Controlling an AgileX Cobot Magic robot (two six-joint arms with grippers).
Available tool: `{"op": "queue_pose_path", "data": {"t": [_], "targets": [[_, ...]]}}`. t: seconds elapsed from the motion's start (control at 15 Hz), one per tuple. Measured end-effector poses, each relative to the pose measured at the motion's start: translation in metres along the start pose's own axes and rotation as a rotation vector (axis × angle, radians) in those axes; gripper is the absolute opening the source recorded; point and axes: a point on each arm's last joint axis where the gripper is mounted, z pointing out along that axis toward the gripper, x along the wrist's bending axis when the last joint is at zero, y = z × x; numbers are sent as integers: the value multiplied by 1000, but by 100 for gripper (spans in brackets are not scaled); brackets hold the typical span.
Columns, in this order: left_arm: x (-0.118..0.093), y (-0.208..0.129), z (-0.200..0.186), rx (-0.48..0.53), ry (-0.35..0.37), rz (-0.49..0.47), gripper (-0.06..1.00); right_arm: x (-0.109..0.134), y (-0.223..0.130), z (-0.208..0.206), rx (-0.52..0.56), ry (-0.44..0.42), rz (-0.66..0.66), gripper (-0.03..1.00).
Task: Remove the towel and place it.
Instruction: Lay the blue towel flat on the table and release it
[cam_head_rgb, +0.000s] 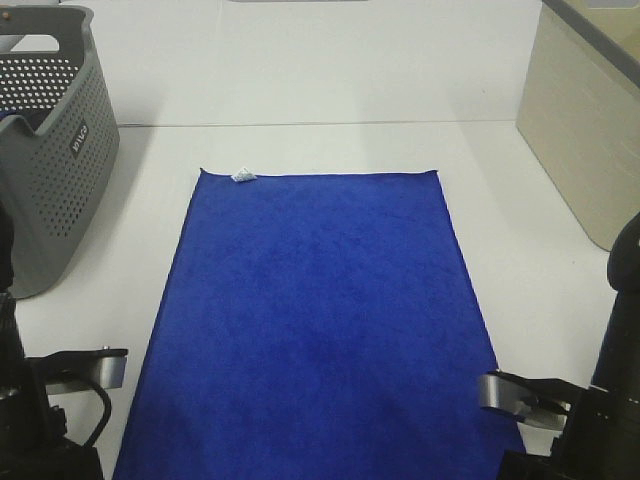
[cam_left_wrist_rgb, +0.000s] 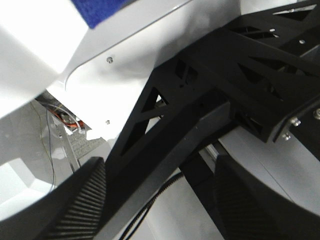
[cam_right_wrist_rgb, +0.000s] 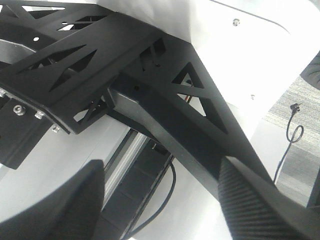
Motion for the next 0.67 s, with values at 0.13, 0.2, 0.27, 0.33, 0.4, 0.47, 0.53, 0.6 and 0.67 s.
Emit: {"op": "queue_pose_path", "data": {"t": [0.13, 0.2, 0.27, 0.33, 0.4, 0.47, 0.53, 0.6, 0.67], "targets": [[-5, -6, -5, 2, -12, 15, 60, 7, 5, -11, -30, 6, -34, 65], [-8, -9, -10, -23, -9, 32, 60, 13, 7, -20, -59, 7, -60, 65], [-11, -12, -16, -51, -6, 51, 60, 20, 10, -31, -107, 5, -94, 65], [-17, -14, -26, -100, -2, 69, 60, 26, 12, -43, -160, -8, -132, 65], [-24, -14, -39, -161, 3, 85, 60, 34, 14, -58, -218, -33, -173, 65], [-30, -13, -51, -226, 18, 98, 60, 41, 13, -73, -275, -61, -201, 65], [-35, -11, -65, -296, 42, 112, 60, 48, 13, -88, -331, -87, -219, 65], [-39, -7, -79, -371, 74, 122, 60, 56, 13, -103, -393, -110, -239, 65], [-43, -2, -92, -437, 107, 123, 60, 63, 12, -118, -460, -138, -248, 65]]}}
